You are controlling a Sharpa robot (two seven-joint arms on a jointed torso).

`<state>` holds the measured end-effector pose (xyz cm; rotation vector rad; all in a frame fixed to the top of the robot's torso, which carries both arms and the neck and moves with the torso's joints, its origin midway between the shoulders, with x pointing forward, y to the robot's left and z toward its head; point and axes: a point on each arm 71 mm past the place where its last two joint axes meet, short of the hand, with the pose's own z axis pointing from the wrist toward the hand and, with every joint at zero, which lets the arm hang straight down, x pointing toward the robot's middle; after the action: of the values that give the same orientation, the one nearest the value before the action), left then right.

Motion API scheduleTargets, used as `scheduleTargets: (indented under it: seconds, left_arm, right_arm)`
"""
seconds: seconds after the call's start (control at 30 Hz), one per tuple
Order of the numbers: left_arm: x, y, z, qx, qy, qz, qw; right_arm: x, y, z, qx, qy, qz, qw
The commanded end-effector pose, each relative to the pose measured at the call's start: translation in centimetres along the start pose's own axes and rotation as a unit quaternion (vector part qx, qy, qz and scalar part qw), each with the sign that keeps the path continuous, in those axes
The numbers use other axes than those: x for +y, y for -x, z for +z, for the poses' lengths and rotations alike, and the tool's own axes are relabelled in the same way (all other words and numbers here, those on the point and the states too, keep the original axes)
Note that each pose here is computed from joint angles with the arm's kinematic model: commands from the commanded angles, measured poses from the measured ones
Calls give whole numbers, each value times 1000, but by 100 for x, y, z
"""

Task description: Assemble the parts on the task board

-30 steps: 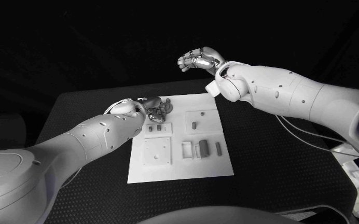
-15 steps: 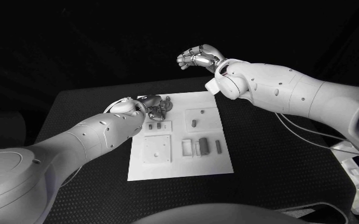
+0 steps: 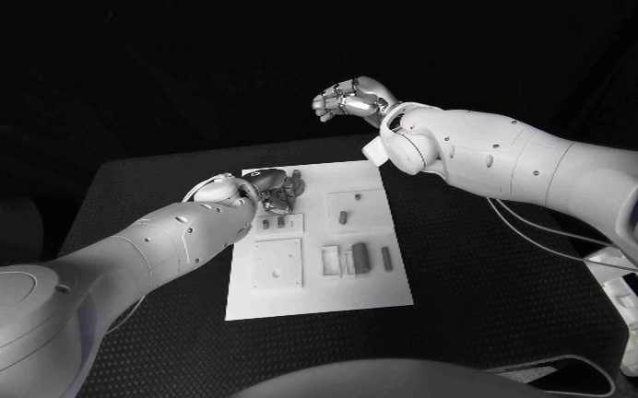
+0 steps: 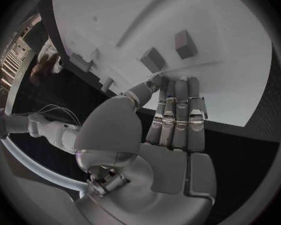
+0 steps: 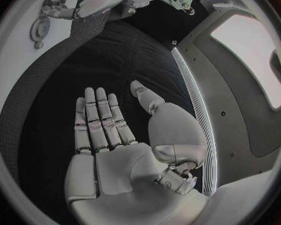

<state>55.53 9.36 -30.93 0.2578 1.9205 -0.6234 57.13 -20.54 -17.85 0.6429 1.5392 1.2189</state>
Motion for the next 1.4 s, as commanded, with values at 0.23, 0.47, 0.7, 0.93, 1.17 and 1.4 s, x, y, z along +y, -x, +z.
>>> scheduleTargets:
  seconds: [0.23, 0.47, 0.7, 0.93, 1.17, 1.4]
  left_arm:
    - [5, -170, -7, 23, 4, 3, 1000]
    - [29, -214, -6, 27, 9, 5, 1000]
    - [33, -254, -8, 28, 9, 5, 1000]
    - [41, -240, -11, 18, 7, 6, 1000]
    - [61, -219, -25, 7, 2, 8, 1000]
    - [74, -190, -36, -7, -3, -1, 1000]
  right_arm:
    - [12, -14, 1, 6, 4, 0, 1000]
    - [18, -16, 3, 7, 5, 0, 1000]
    - [25, -15, 6, 7, 6, -1, 1000]
    - [28, -18, 7, 7, 6, 0, 1000]
    - [25, -11, 7, 6, 6, -1, 1000]
    - [21, -2, 0, 6, 5, -1, 1000]
